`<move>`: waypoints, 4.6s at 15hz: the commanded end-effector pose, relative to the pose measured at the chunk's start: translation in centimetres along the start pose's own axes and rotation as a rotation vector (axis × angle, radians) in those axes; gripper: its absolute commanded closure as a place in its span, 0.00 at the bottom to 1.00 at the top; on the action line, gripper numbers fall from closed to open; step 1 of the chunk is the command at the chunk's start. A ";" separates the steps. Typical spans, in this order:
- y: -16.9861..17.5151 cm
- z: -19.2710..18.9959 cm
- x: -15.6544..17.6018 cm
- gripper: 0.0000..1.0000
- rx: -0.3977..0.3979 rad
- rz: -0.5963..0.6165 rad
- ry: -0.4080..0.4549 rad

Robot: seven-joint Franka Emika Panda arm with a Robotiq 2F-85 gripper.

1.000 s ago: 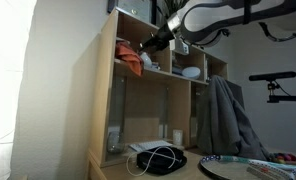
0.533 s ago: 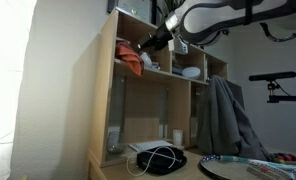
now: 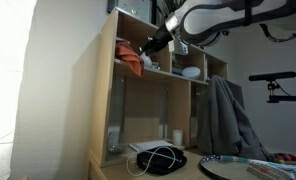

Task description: Move the tennis rack slightly to the right. Pick up the orange towel from the top compartment and put it on the table.

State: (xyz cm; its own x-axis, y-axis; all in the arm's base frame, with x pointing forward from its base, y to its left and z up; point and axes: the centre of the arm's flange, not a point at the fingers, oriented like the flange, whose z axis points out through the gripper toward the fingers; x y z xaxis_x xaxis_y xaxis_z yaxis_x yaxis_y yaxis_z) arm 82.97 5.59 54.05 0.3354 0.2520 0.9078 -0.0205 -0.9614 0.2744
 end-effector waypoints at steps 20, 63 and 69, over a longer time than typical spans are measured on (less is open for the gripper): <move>1.7 7.3 2.7 0.05 -0.026 0.001 -0.135; 2.2 6.5 2.1 0.96 -0.019 -0.018 -0.125; 5.2 5.6 1.1 0.96 -0.006 0.054 -0.078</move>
State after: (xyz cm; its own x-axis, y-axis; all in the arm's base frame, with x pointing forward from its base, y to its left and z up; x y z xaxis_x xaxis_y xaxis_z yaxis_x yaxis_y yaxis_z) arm 83.61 1.27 52.43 0.4388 0.2083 0.8741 -0.0600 -0.9638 0.2598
